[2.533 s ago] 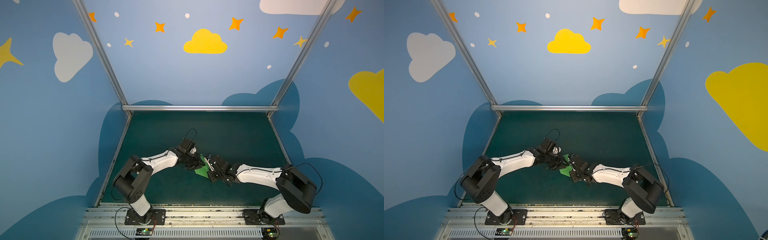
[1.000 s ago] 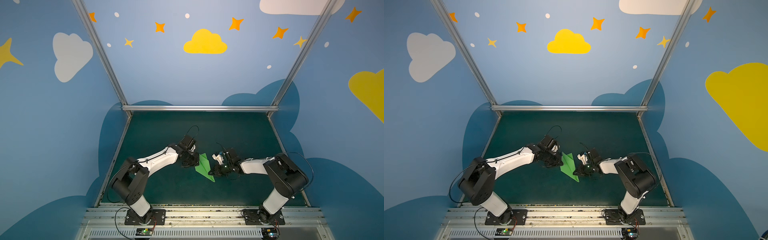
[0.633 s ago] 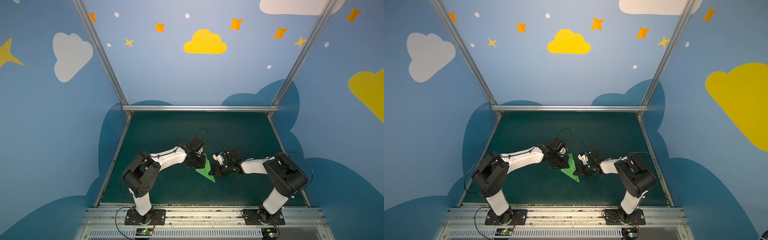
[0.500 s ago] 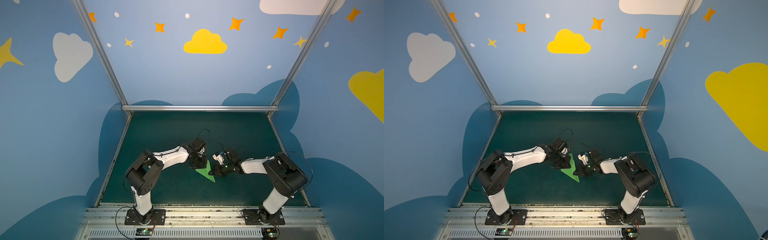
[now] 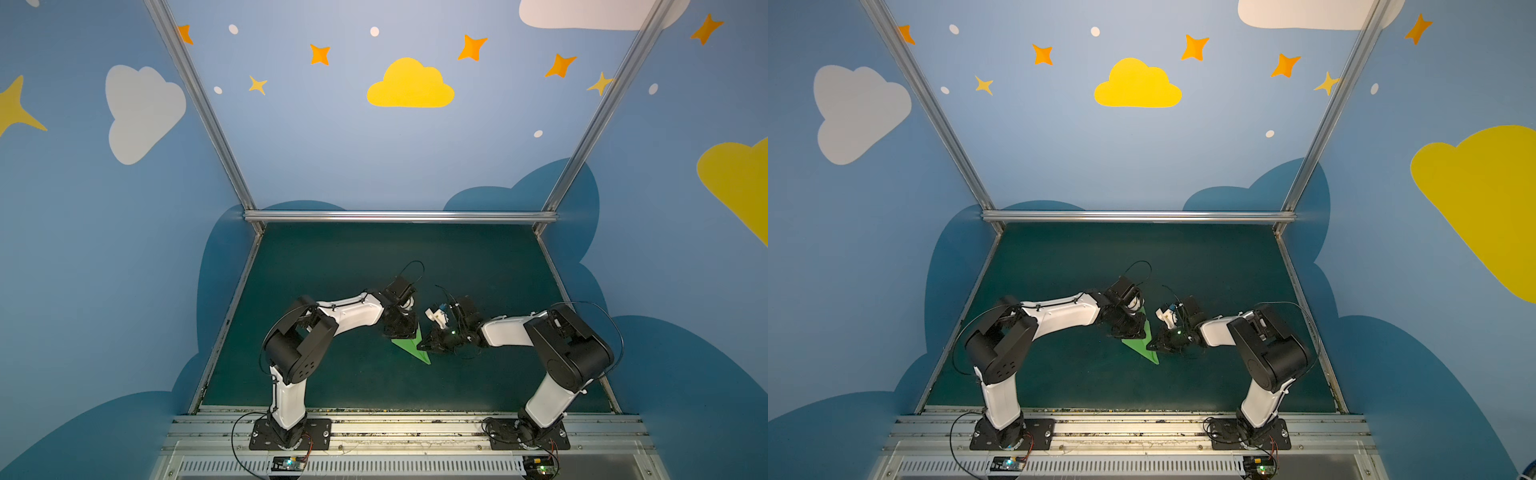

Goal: Fold a paper plane with a square sheet of paper (fold left side to right side)

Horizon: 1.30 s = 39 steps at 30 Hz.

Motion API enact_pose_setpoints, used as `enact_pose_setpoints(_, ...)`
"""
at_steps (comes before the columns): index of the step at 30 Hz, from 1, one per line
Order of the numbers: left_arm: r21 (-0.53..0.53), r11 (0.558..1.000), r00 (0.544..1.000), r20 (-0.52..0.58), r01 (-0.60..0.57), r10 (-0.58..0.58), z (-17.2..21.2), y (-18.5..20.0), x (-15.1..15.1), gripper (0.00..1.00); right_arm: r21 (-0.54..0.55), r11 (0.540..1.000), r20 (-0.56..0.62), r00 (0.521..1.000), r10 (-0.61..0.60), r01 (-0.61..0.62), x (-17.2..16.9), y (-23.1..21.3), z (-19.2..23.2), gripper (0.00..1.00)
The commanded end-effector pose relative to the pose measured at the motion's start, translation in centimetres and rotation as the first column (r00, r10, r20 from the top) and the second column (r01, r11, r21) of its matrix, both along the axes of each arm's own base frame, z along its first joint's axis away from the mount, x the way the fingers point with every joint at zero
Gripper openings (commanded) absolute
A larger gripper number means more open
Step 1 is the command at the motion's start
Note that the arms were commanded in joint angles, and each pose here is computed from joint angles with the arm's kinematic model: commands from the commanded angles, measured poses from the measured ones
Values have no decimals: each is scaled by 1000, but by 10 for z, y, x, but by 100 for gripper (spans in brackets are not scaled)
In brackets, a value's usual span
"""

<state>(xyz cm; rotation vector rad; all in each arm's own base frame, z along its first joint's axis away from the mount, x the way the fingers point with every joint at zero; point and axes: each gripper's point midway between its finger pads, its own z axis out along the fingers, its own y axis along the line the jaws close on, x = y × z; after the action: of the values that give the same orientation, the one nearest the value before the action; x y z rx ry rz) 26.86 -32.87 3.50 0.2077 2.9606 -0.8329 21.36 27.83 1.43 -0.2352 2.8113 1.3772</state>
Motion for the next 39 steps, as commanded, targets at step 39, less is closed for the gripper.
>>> enact_pose_setpoints(39, -7, 1000, 997, 76, 21, -20, 14, -1, 12, 11, -171, 985, -144, 990, 7, -32, -25, -24, -38, 0)
